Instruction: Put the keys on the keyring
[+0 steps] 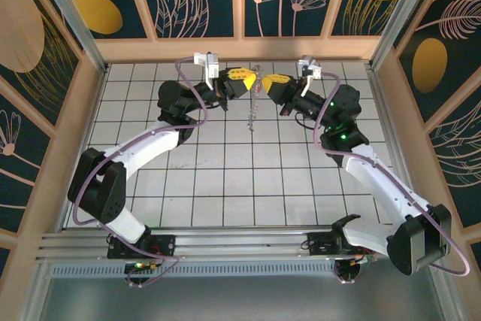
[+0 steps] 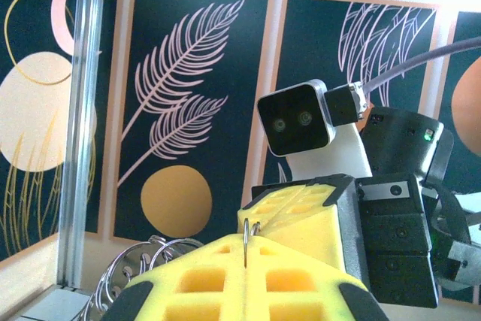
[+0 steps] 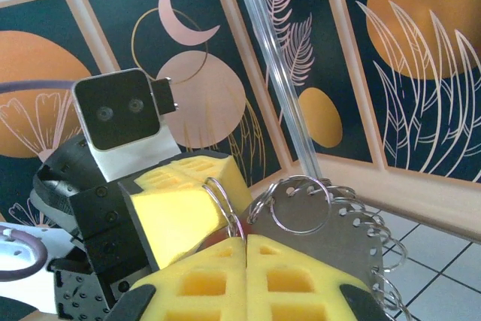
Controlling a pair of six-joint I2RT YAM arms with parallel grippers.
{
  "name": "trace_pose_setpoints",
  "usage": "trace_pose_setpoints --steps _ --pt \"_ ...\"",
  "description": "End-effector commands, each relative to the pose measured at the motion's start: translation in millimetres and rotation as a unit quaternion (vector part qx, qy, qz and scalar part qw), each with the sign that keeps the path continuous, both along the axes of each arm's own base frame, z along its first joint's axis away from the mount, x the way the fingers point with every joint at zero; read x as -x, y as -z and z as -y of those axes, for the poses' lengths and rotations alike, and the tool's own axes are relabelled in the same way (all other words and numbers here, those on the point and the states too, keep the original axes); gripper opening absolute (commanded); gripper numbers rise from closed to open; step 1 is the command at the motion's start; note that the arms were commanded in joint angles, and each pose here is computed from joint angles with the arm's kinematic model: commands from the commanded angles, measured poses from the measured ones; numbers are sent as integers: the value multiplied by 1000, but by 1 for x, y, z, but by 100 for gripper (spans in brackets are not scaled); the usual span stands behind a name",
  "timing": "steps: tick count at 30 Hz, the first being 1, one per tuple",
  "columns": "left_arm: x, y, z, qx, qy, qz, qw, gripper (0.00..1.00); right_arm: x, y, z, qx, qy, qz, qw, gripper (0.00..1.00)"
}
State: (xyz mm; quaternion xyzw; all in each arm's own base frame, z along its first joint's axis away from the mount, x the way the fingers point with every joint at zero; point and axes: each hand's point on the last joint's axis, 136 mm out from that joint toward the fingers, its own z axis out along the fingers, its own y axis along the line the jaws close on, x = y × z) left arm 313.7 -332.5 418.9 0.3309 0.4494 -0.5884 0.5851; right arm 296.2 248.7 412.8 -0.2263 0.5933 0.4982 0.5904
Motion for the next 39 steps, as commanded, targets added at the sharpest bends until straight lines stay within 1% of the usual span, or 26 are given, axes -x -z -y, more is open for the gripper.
trace_pose_setpoints --steps 1,7,18,22,26,28,30,32,34,39 --pt "10 -41 -28 85 -2 40 996 0 -17 11 9 -14 39 -33 999 0" --pt "3 -38 -30 101 8 13 995 0 -15 12 6 -29 34 -48 998 0" --pt "-2 -34 -30 101 3 -4 995 0 -13 23 -14 -29 10 -74 997 0" --pt "-2 -31 -29 97 4 -11 995 0 -13 21 -13 -29 19 -70 997 0" --pt "-4 -27 -26 86 9 -21 996 0 -11 9 -2 -25 34 -46 998 0" --pt "-5 -26 -24 80 15 -26 996 0 -9 4 4 -16 31 -32 999 16" --pt "-7 -26 -20 71 21 -34 997 0 -8 0 16 -12 20 -19 1000 36" --pt "-10 -25 -17 64 27 -46 997 0 -8 -3 28 -16 14 -11 1000 46" --pt "-13 -24 -14 54 35 -61 996 0 -8 -6 38 -25 10 -3 1000 49" --pt "-23 -21 -9 42 45 -102 993 0 -11 -9 45 -51 1 -8 999 52"
